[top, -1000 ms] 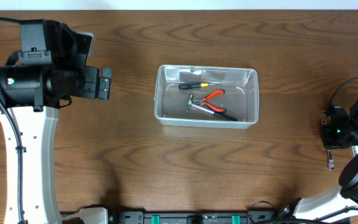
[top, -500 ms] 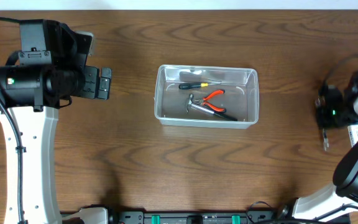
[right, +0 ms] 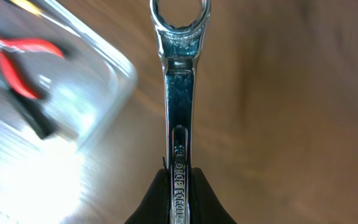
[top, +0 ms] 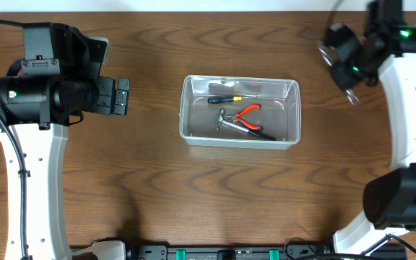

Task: Pack container
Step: 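Carry the wrench left and lower it into the clear container, then open the right gripper to release the wrench and raise it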

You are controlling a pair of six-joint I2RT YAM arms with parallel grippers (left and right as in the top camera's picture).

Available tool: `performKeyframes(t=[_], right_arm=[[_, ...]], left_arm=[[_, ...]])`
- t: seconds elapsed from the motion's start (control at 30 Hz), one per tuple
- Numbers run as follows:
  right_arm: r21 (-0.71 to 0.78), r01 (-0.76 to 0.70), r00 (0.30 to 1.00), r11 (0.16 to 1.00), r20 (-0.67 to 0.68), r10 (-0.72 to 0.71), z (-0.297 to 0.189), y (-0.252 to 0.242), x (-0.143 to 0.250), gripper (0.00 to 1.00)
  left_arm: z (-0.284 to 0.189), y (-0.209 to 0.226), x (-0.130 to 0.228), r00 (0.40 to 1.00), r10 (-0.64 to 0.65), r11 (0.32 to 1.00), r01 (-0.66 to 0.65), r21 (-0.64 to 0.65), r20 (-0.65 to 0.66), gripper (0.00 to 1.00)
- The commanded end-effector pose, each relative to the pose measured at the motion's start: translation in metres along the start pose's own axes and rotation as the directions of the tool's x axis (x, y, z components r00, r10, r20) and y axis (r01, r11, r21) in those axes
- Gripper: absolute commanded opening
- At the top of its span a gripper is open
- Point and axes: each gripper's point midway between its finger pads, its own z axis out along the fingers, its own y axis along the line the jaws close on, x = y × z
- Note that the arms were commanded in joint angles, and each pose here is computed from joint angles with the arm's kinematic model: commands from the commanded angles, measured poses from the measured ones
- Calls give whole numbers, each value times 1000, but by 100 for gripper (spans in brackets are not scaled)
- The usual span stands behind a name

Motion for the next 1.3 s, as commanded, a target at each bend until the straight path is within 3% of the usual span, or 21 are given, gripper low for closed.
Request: performKeyframes(t=[0.0,0.23,0.4,0.9,1.27], right_arm=[[-35,238,968,971,92,-234,-14,45,-40,1],[-73,570,820,819,119,-560,-7,122,-63,1],[-57,677,733,734,148,-664,-2,149,-77,1],[-221,700,708,679,87,-701,77,179,-68,1],[-359,675,715,645,100,-692,105,205,-54,1]], left_arm=[[-3,1,-1,1000,-1,1000,1,-11,8,98],[-3,1,-1,1000,-1,1000,1,-12,8,98],[-3,1,-1,1000,-1,1000,1,-12,8,98],[-3,1,-1,1000,-1,1000,1,-11,8,98],[-3,1,-1,1000,-1,1000,1,-11,7,98]])
